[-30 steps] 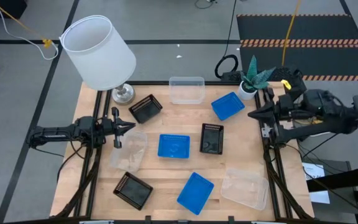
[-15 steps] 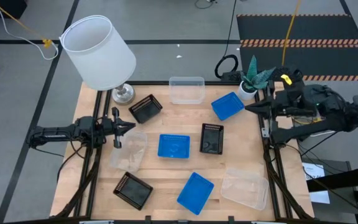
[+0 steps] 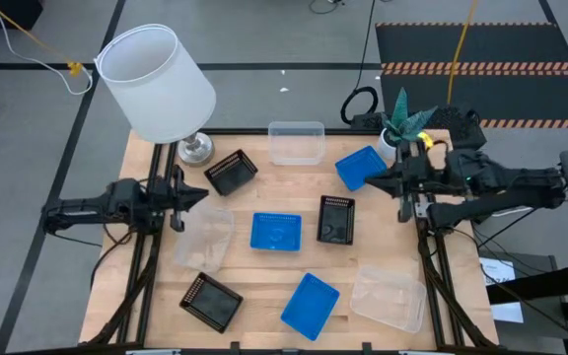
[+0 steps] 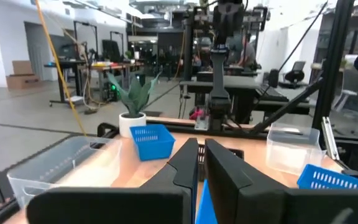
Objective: Stack baskets by color
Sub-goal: Stack the right black bin on the top left black bin
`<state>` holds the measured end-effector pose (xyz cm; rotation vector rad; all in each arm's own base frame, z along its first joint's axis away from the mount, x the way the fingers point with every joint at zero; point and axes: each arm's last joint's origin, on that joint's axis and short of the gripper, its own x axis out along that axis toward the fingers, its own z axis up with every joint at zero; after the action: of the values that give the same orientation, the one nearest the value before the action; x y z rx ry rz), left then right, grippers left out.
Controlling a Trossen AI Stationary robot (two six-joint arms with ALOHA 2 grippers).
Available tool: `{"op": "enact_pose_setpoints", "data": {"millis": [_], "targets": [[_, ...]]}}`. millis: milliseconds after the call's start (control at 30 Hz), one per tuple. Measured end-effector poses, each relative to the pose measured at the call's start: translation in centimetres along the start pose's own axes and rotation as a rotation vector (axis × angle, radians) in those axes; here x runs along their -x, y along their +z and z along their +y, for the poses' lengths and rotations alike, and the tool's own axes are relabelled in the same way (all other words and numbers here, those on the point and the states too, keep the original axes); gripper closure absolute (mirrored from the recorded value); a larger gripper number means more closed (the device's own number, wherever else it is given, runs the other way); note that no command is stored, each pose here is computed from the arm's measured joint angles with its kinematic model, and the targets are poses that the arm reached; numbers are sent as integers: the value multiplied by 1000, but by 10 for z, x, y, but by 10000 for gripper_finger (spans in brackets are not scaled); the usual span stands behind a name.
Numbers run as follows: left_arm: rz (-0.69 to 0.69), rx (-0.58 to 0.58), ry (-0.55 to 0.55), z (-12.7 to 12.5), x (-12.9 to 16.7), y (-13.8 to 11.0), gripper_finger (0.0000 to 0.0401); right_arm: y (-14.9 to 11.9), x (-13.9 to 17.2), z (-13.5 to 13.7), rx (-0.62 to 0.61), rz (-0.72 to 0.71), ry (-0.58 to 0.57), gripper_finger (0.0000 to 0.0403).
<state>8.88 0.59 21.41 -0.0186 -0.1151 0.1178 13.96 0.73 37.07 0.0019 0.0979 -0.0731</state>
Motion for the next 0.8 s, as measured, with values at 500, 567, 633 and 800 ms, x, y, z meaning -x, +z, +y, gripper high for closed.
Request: {"op": "enact_pose_setpoints", "data": {"millis": [500, 567, 633, 800], "targets": [[193, -113, -59, -9, -23, 156, 368, -31, -15, 2, -25, 10, -1, 403], [237, -134, -70, -11, -31, 170, 368, -34, -17, 2, -26, 3, 0, 403], [283, -143, -80, -14, -40, 182, 368, -36, -18, 2, -25, 7, -1, 403], [418, -186, -96, -19, -63, 204, 368, -37, -19, 2, -22, 11, 0, 403]]}}
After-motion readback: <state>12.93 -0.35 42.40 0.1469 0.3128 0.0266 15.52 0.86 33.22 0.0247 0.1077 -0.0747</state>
